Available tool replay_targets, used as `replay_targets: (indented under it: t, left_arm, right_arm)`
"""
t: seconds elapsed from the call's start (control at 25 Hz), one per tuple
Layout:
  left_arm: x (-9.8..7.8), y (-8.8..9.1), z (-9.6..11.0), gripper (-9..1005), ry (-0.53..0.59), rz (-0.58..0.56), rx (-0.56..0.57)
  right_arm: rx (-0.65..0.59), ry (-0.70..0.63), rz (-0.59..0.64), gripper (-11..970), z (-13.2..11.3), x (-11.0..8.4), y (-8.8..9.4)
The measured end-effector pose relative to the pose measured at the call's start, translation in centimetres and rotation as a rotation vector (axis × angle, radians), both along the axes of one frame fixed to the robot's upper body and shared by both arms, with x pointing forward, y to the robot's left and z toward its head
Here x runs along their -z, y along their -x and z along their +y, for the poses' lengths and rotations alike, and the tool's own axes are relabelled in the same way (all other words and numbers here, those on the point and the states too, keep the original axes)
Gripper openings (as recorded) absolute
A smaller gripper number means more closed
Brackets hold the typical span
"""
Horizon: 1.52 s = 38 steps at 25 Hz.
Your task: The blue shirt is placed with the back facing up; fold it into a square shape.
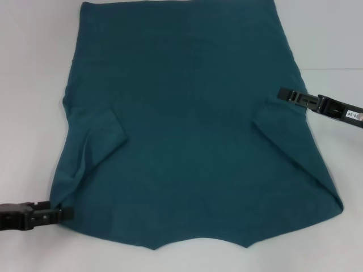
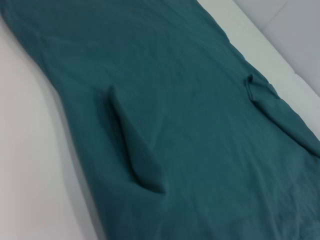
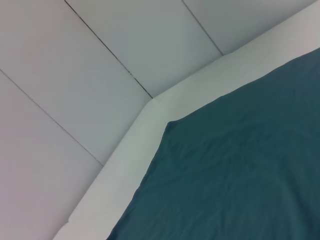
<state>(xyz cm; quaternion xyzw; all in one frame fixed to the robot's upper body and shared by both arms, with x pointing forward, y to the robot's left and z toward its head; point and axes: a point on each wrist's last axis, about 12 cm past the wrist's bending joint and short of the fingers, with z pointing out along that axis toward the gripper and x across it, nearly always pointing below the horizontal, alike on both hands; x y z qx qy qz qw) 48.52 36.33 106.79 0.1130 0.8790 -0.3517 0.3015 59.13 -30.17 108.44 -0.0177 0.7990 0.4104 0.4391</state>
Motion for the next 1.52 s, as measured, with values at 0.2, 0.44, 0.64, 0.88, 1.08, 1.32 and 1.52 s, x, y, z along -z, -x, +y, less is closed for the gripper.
replay_targets:
  t: [0.2,0.44,0.64,0.88,1.08,1.32,1.52]
  left_arm:
    - [-0.5,0.2,0.4,866,0.0,0.025,0.0]
    - [-0.4,0.0,0.0,865,-0.011,0.099,0.014]
    - [-0.3,-0.3,-0.2,864,-0.015,0.132,0.012]
    - [-0.1,-0.4,-0.3,863,-0.029,0.153,0.016]
    - [-0.1,-0.5,-0.6,862,-0.024,0.165,0.036]
    - [-0.1,-0.8,-1.0,860,-0.042,0.174,0.059]
    - [-0.2,-1.1,-0.7,859,-0.044,0.157,0.033]
  right_arm:
    - [0.001,-0.001,-0.002,913,0.0,-0.1,0.0]
    - [0.003,-0.001,-0.002,913,-0.1,-0.1,-0.1]
    - [0.009,-0.002,-0.001,913,-0.3,0.0,0.0]
    - [0.013,-0.004,-0.001,913,-0.3,0.0,0.0]
    - [0.015,-0.007,-0.002,913,-0.4,0.0,0.1]
    - [0.019,-0.017,-0.006,913,-0.5,-0.1,0.1]
    - [0.022,-0.018,-0.004,913,-0.6,-0.1,0.2]
